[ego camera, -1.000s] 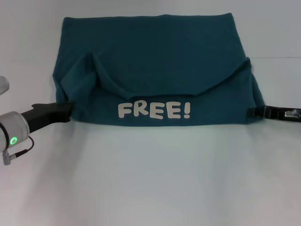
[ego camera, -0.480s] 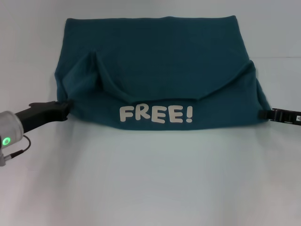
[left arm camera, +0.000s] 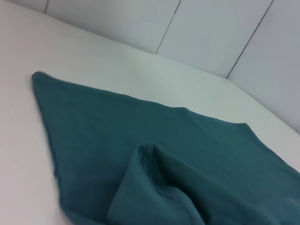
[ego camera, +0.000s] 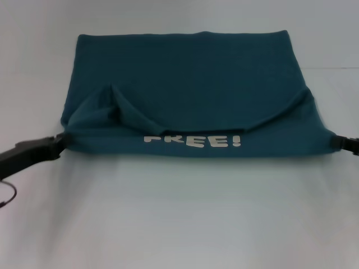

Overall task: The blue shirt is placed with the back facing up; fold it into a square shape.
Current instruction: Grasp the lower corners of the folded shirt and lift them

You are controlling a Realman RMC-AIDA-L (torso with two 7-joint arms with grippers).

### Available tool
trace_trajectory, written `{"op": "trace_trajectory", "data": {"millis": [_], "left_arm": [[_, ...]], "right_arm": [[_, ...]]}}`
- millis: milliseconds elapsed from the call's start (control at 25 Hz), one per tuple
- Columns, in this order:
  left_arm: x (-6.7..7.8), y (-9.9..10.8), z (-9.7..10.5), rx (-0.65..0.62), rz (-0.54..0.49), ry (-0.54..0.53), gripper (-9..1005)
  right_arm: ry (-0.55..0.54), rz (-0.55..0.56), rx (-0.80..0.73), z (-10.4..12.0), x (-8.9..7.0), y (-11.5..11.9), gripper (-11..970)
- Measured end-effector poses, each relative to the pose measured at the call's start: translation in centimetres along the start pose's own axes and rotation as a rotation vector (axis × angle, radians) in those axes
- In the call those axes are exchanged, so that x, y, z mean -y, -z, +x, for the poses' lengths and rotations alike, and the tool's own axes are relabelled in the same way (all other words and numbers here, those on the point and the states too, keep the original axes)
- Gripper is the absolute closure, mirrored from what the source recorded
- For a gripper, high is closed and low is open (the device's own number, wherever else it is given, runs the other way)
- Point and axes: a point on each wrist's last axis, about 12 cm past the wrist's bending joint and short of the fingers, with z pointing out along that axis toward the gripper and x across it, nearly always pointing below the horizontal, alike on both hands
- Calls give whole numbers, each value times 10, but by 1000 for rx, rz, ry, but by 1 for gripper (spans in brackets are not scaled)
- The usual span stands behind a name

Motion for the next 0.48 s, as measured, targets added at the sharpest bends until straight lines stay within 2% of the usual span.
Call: {"op": "trace_trajectory", "data": {"millis": [480], "left_arm": [[-1,48,21,43,104,134,971]], "right_arm": [[66,-65,-31,10,0,37,921]]}}
